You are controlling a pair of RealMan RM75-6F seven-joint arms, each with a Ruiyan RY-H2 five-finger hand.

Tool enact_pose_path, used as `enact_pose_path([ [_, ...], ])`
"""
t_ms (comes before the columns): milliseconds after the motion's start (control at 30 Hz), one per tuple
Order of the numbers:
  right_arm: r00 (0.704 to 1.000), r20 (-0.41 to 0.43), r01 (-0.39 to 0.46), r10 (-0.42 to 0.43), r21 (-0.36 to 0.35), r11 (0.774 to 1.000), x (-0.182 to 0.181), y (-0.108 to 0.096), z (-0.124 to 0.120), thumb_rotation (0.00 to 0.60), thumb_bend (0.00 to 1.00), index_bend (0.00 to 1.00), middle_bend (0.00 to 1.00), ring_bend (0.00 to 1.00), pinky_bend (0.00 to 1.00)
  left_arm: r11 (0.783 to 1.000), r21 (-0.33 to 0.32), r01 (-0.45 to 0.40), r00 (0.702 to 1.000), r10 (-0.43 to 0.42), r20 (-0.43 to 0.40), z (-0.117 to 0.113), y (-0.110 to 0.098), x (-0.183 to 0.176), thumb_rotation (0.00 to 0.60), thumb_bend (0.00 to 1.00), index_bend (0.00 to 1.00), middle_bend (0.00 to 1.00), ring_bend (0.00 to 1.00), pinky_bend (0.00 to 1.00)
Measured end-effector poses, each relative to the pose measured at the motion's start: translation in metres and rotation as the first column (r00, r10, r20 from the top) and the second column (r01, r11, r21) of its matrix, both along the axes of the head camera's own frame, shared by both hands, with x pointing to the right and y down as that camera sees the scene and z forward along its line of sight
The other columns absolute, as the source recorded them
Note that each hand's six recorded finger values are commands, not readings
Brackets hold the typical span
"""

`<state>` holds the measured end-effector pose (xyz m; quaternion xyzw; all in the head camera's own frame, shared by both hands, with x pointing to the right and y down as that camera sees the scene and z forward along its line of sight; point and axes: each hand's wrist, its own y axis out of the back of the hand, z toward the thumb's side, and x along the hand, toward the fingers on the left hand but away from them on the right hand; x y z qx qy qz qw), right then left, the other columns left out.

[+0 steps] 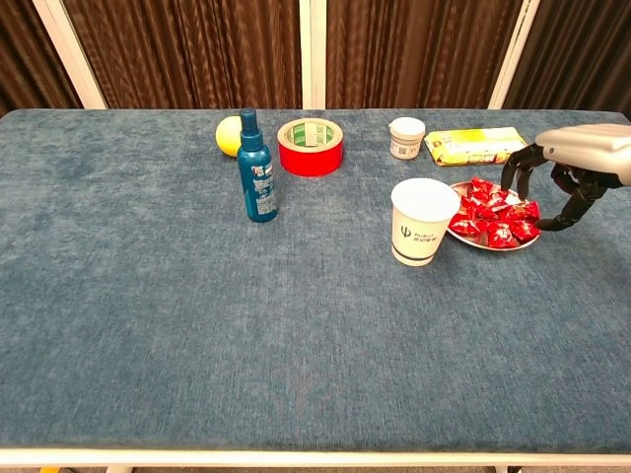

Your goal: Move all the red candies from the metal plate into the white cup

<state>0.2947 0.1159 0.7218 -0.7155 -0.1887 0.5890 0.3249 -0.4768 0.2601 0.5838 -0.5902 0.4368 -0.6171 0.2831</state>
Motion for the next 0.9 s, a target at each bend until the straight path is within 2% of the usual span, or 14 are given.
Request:
enact_pose_path([
  [133, 1.000, -0.016, -0.007, 0.006, -0.009, 1.000, 0.003, 0.001, 0.005, 0.600, 0.19, 0.37, 0.39, 0.78, 1.00, 1.000, -0.005, 0.005, 1.000, -0.005, -0.001, 0.001, 0.002, 0.000, 0.600, 0.05, 0.30, 0.22, 0.14, 0.19],
  [267, 1.000, -0.030, -0.001, 0.001, -0.010, 1.000, 0.005, 0.003, 0.010, 0.600, 0.11, 0.39, 0.40, 0.79, 1.00, 1.000, -0.013, 0.008, 1.000, -0.008, -0.002, 0.003, 0.004, 0.000, 0.600, 0.05, 0.30, 0.22, 0.14, 0.19],
  [400, 1.000, -0.029, -0.005, 0.005, -0.010, 1.000, 0.002, 0.002, 0.016, 0.600, 0.10, 0.40, 0.41, 0.80, 1.00, 1.000, -0.012, 0.010, 1.000, -0.010, -0.003, 0.004, 0.003, 0.000, 0.600, 0.05, 0.30, 0.22, 0.14, 0.19],
  [667, 1.000, -0.029, 0.008, -0.008, -0.008, 1.000, -0.007, -0.001, 0.025, 0.600, 0.18, 0.44, 0.43, 0.80, 1.00, 0.999, -0.014, 0.032, 0.999, -0.032, 0.006, 0.005, 0.007, -0.007, 0.600, 0.05, 0.30, 0.22, 0.14, 0.19],
  [900, 0.999, -0.038, 0.015, -0.016, -0.014, 1.000, -0.011, -0.002, 0.032, 0.600, 0.21, 0.46, 0.46, 0.81, 1.00, 0.999, -0.016, 0.037, 0.999, -0.037, 0.005, 0.006, 0.008, -0.008, 0.600, 0.05, 0.30, 0.22, 0.14, 0.19],
])
